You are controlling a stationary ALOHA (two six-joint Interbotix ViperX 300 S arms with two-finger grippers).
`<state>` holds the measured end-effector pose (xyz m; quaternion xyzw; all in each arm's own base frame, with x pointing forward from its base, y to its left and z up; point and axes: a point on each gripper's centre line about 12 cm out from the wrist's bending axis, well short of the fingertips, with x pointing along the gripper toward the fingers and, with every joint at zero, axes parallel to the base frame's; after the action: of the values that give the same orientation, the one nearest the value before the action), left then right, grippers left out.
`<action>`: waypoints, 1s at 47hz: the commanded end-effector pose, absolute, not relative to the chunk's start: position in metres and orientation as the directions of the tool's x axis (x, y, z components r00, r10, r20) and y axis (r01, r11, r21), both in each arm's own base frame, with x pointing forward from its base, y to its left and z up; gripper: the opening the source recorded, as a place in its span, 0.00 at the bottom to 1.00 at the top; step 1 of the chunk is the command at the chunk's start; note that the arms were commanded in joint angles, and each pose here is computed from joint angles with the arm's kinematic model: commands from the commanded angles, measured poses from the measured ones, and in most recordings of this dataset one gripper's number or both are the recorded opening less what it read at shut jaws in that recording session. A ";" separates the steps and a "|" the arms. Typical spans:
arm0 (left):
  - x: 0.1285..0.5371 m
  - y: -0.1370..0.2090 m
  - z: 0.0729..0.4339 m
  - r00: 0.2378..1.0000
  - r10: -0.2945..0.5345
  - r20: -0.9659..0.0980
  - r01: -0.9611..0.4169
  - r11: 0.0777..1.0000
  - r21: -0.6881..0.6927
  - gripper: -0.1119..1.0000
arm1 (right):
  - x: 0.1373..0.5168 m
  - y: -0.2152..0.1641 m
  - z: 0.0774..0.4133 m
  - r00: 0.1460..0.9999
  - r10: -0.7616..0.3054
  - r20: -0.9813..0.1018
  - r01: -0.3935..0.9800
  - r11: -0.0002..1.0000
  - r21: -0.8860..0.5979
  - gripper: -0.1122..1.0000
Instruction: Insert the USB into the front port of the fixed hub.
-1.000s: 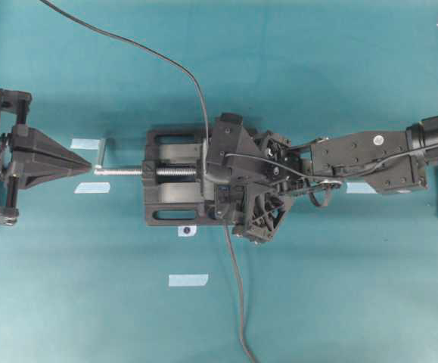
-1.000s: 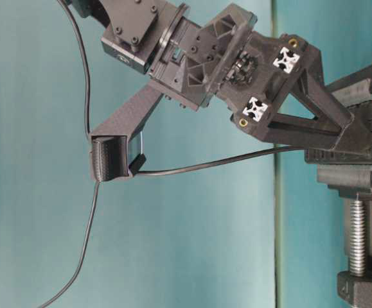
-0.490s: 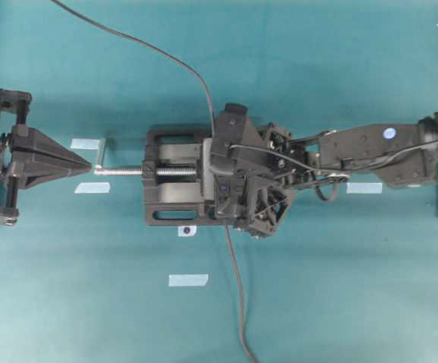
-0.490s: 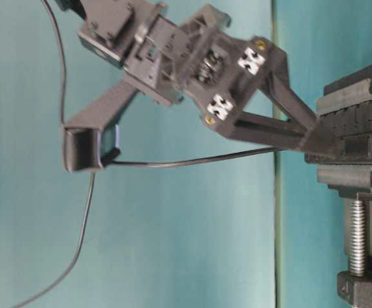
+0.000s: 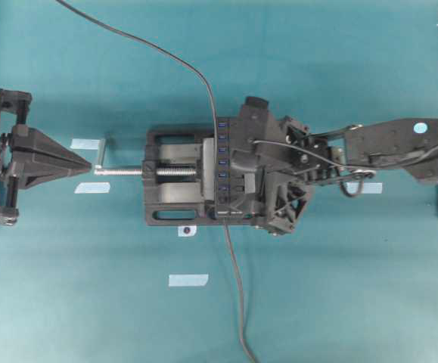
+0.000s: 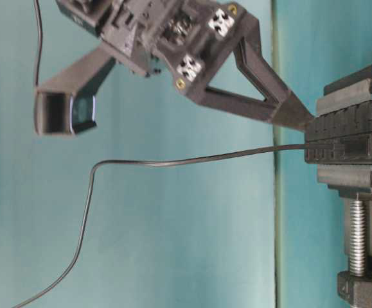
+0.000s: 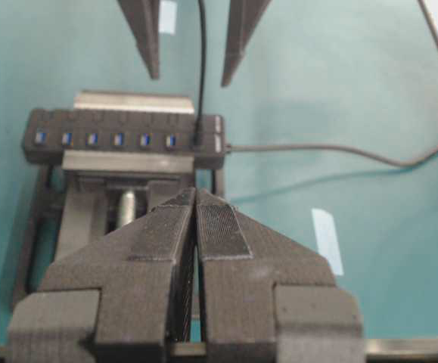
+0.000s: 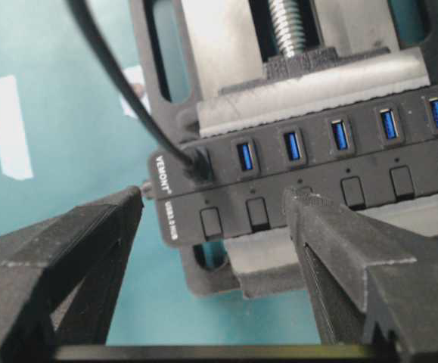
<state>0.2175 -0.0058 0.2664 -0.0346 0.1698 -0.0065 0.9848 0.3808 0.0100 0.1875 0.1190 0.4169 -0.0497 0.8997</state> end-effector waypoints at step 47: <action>0.221 -0.006 0.275 0.951 -0.026 -0.309 0.004 0.997 -0.071 0.10 | 0.348 0.011 0.221 0.819 0.024 -0.573 0.116 0.971 0.207 0.81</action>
<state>0.2176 -0.0058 0.2666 -0.0346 0.1690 -0.0065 0.9850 0.3488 0.0102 0.2068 0.1222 0.3275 -0.0323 0.9364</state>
